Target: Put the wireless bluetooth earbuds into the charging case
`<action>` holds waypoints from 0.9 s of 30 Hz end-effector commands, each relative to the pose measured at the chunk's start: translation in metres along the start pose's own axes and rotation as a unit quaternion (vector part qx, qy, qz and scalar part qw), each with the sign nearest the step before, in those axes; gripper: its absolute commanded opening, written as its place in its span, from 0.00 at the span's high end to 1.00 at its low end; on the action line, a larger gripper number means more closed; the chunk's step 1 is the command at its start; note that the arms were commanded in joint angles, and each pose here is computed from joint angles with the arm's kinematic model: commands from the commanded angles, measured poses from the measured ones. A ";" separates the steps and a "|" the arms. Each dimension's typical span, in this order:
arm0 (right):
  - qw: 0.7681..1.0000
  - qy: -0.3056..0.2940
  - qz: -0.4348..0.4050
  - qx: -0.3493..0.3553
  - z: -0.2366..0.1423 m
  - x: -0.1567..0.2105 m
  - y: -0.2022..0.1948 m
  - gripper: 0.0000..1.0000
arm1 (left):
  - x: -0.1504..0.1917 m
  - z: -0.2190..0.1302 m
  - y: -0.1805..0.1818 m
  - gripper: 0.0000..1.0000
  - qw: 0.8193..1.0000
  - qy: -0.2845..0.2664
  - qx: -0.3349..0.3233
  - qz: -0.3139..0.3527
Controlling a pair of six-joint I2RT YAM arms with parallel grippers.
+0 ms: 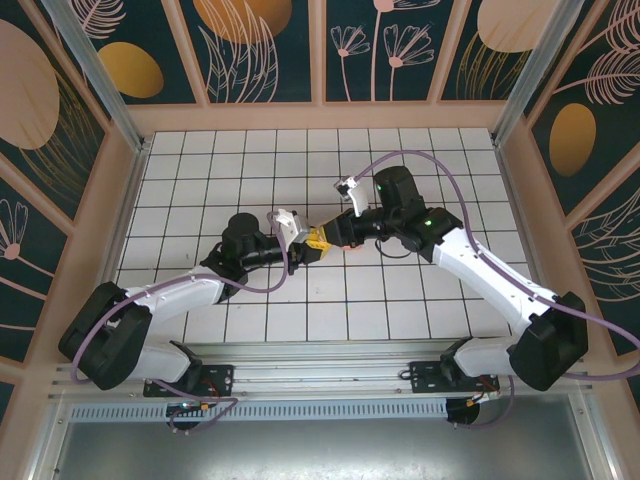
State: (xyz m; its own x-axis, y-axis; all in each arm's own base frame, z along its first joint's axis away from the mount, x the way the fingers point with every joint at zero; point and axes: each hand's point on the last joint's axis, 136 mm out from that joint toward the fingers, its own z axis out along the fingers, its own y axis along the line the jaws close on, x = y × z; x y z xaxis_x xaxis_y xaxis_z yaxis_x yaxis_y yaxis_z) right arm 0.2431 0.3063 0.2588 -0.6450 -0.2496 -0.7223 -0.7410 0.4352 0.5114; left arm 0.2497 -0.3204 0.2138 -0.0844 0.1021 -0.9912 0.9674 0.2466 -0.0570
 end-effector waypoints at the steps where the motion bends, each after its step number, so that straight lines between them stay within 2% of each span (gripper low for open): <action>1: 1.000 -0.003 -0.021 -0.019 0.003 -0.005 0.010 0.71 | -0.025 0.001 -0.007 0.89 0.999 -0.030 0.020 0.027; 16: 0.992 0.021 -0.111 -0.048 0.004 0.016 0.014 0.73 | -0.024 0.001 -0.026 0.88 0.996 -0.028 0.079 0.027; 27: 0.983 0.027 -0.179 -0.041 -0.004 0.023 0.014 0.73 | -0.025 -0.002 -0.043 0.88 0.991 -0.025 0.132 0.026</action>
State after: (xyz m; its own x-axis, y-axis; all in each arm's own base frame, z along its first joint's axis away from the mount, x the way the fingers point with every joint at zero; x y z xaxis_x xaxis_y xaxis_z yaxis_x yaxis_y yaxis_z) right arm 0.2252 0.3048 0.2507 -0.4236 -0.3937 -0.8158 -0.8993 0.2907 0.3266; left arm 0.2289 -0.3241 0.2129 -0.1102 0.1151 -0.9872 0.9881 0.1201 -0.0963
